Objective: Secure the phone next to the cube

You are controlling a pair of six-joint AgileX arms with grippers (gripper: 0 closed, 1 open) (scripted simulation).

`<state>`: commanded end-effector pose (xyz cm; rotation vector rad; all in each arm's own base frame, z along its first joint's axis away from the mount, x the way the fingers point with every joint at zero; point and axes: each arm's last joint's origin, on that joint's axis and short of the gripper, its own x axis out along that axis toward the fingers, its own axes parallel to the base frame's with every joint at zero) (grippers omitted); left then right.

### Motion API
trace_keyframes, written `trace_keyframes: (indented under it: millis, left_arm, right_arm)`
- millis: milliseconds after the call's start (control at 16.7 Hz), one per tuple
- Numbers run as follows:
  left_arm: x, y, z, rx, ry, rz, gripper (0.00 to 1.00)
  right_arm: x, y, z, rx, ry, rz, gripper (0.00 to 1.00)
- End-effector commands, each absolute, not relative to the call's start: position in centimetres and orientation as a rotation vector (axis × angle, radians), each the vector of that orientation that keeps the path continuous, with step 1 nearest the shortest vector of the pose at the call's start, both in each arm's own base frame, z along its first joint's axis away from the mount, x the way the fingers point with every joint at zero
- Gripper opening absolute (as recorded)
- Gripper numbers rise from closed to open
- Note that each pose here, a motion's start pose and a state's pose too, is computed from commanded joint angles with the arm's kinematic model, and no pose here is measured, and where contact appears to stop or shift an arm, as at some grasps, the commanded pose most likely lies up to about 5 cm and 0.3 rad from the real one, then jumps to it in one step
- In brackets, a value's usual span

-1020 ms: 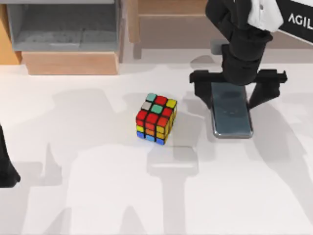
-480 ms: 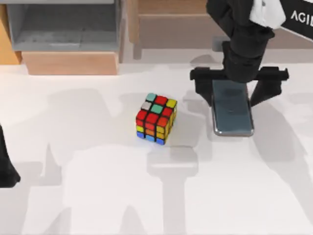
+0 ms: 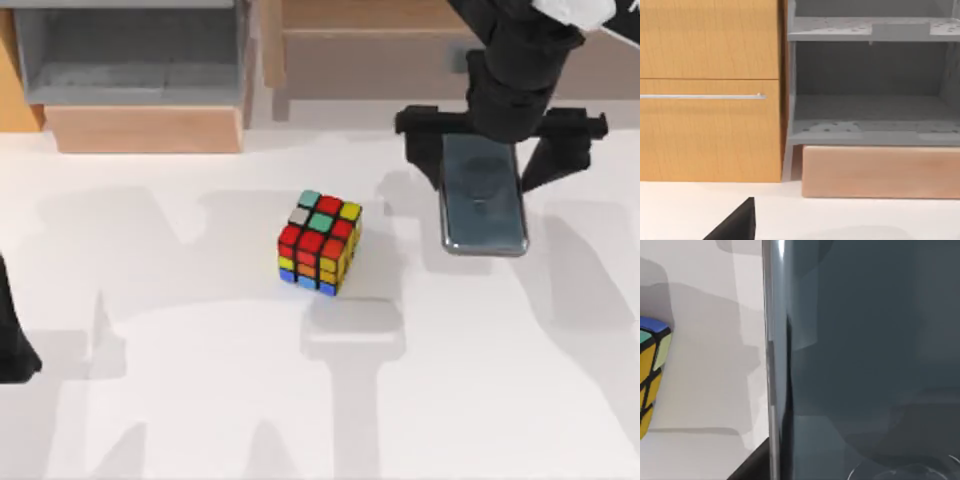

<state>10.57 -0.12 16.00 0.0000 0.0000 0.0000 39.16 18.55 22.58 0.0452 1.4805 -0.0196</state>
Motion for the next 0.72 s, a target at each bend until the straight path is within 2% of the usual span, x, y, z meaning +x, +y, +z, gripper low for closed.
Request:
trace_keyframes:
  millis: [720]
  left_arm:
    - [10.6, -0.1, 16.0, 0.000, 0.000, 0.000, 1.00]
  right_arm:
    - [38.2, 18.4, 26.8, 0.092, 1.353, 0.019, 0.00]
